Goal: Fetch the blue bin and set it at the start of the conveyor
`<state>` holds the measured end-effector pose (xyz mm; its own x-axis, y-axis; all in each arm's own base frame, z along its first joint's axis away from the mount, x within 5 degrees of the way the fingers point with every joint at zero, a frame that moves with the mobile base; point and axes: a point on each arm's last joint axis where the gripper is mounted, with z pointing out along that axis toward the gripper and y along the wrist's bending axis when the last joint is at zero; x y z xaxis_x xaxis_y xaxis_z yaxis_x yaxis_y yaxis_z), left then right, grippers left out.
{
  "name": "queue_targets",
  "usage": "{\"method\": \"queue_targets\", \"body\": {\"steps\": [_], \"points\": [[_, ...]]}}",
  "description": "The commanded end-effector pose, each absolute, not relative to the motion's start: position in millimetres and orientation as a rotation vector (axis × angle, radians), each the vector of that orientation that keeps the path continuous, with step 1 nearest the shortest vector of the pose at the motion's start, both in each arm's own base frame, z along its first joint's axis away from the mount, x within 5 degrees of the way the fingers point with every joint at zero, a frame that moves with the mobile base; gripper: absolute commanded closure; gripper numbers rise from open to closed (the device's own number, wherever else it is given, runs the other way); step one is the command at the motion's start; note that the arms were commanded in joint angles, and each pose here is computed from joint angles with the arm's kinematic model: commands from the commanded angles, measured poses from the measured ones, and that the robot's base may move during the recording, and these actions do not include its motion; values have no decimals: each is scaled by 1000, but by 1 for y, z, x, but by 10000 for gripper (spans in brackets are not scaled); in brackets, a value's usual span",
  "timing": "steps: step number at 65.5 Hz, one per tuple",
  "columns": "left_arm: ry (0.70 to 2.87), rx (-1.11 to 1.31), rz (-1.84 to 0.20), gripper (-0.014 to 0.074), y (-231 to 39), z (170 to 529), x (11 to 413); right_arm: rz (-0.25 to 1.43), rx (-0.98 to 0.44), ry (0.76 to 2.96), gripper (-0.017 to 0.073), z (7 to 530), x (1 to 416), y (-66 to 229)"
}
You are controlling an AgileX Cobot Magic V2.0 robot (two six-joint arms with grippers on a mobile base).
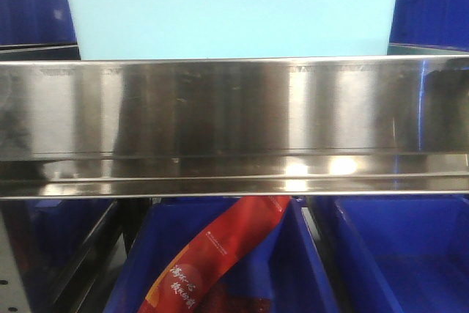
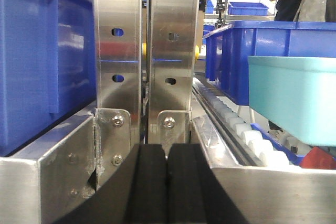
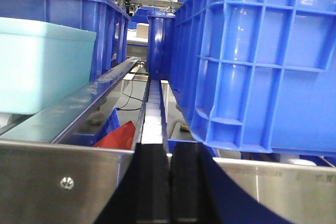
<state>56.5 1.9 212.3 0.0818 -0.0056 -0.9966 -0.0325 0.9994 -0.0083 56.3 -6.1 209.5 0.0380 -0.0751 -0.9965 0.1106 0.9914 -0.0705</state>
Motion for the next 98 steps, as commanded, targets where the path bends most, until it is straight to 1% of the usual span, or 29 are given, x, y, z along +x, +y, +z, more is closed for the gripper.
{"method": "queue_targets", "body": {"steps": [1, 41, 52, 58, 65, 77, 83, 92, 98], "points": [[1465, -37, 19, 704, 2, 215, 56, -141, 31, 1504, 726, 212, 56, -6], [1460, -22, 35, 704, 2, 215, 56, -141, 31, 1504, 726, 212, 56, -6], [1431, -9, 48, 704, 2, 218, 56, -145, 31, 1445, 726, 217, 55, -6], [1446, 1, 59, 704, 2, 219, 55, -150, 29, 1343, 726, 226, 54, -6], [1439, 0, 60, 704, 2, 240, 51, -148, 28, 1356, 726, 239, 51, -6], [1471, 4, 74, 704, 2, 283, 34, -144, 24, 1381, 726, 295, 34, -3], [1490, 2, 75, 704, 2, 309, 30, -142, 24, 1393, 726, 319, 33, -3], [1516, 0, 71, 704, 2, 347, 41, -142, 24, 1410, 726, 354, 45, -4], [1552, -3, 64, 704, 3, 376, 61, -139, 24, 1462, 726, 376, 64, -6]]}}
